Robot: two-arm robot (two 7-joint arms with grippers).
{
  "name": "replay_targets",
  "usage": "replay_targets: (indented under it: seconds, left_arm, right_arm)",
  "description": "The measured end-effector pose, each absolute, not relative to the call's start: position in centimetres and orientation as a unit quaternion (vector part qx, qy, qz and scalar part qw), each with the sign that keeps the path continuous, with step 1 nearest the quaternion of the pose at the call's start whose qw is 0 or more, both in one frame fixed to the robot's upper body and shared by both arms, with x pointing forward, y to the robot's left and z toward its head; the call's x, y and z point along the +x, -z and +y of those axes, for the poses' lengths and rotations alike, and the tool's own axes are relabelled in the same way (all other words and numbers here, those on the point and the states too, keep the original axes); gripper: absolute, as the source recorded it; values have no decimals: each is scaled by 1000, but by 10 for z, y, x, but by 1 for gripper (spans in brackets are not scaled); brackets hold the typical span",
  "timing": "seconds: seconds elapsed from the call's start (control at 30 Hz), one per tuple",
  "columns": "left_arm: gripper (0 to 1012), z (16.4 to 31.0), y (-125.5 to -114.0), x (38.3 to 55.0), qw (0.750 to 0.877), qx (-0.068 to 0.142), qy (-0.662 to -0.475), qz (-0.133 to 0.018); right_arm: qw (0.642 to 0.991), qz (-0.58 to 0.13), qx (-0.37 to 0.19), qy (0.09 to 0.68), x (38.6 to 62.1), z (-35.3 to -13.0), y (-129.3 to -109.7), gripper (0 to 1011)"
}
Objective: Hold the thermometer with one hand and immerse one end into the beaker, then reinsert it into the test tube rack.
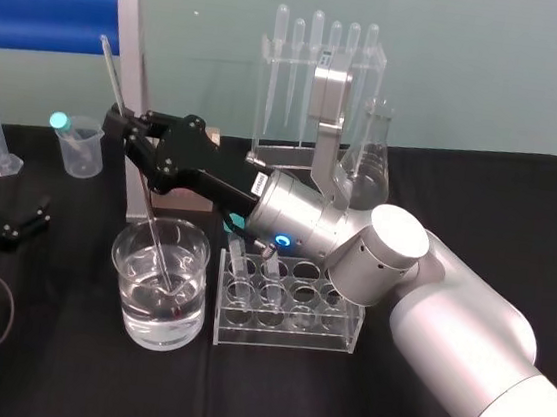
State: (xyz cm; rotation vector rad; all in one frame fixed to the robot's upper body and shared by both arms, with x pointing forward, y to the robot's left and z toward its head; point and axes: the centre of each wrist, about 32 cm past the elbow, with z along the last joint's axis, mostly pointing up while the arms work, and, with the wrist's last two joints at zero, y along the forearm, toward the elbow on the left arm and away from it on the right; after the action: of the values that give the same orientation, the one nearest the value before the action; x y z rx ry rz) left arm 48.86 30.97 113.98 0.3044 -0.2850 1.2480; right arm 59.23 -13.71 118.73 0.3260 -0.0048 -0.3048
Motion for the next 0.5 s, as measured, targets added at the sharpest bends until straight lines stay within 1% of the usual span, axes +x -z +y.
replay_targets:
  seconds: [0.5]
  left_arm:
    - [1008, 310, -1140, 489, 791, 141, -580, -132]
  right_arm:
    - [975, -3, 162, 151, 592, -137, -1187, 58]
